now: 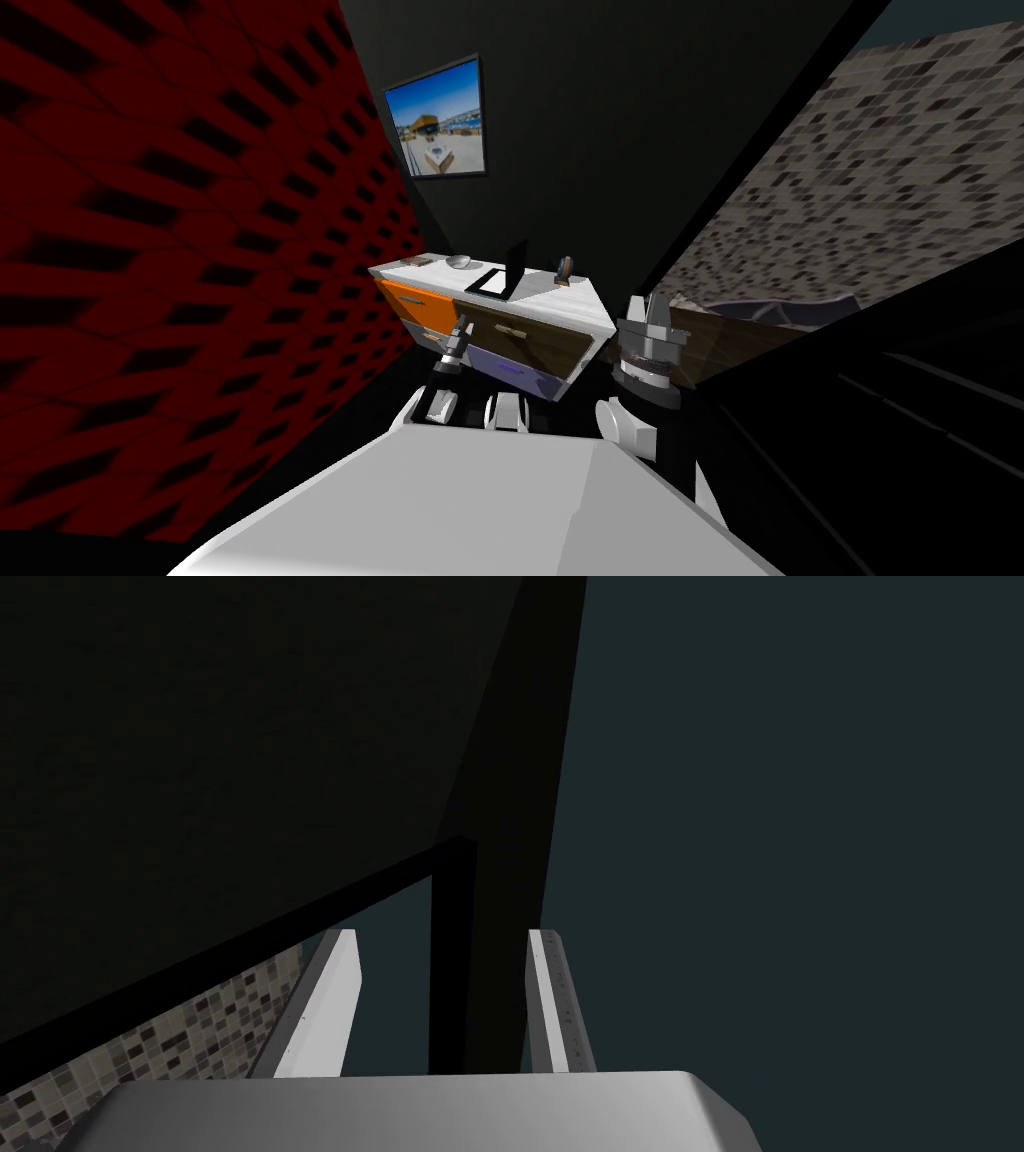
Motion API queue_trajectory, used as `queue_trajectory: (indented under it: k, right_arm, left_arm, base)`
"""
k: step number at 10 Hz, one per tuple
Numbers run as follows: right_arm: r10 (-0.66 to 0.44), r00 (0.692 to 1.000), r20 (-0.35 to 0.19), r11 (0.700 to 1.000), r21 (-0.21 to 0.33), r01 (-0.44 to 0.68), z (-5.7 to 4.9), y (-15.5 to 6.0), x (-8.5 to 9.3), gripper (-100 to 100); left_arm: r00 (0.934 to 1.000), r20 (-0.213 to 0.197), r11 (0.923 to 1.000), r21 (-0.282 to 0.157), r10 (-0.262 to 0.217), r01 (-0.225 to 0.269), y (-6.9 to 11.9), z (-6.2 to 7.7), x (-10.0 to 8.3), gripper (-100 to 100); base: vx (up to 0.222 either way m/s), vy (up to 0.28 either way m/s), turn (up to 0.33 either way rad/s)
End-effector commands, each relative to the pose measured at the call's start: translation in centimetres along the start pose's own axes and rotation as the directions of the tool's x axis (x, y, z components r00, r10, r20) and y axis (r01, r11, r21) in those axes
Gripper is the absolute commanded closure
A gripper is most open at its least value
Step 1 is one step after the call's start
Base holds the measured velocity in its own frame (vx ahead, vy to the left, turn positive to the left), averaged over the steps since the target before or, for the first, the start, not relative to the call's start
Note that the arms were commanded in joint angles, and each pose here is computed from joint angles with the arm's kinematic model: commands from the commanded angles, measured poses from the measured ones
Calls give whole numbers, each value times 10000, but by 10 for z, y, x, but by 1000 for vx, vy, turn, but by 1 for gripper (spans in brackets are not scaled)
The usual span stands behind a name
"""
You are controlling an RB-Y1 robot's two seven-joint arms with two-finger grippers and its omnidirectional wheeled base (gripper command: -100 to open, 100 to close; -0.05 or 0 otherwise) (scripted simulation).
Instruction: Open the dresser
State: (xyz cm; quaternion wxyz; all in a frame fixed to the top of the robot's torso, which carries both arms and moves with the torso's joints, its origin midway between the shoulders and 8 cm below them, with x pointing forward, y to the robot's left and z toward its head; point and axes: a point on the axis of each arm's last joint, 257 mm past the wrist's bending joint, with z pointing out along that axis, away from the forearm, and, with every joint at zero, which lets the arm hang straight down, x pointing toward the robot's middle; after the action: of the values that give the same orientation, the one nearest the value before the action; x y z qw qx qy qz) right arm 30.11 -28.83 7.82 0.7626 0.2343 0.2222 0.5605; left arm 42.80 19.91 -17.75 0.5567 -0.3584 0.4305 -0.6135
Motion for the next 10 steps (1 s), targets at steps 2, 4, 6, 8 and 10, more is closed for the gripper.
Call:
queue_trajectory:
  k: [2, 4, 6, 8, 10]
  right_arm:
    - [0, 10000, 0, 10000, 0, 0, 0, 0, 0, 0]
    - [0, 10000, 0, 10000, 0, 0, 0, 0, 0, 0]
    - [-1, 10000, 0, 10000, 0, 1, 0, 0, 0, 0]
    - [0, 10000, 0, 10000, 0, 0, 0, 0, 0, 0]
    - [0, 10000, 0, 10000, 0, 0, 0, 0, 0, 0]
  left_arm:
    - [9999, -168, 9977, -672, -8, -4, 33, -5, 8, -100]
    - [9995, -318, 9929, -1186, -9, -29, 57, -12, 15, -100]
    - [9992, -390, 9894, -1452, -17, -39, 69, -16, 19, -100]
    - [9986, -522, 9810, -1940, -57, -45, 91, -23, 27, -100]
    - [9980, -615, 9718, -2358, -142, -7, 110, -31, 36, -100]
  base:
    - [17, -23, -40]
    - [16, -18, -55]
    - [13, -15, -32]
    - [18, -22, -66]
    - [21, -27, -60]
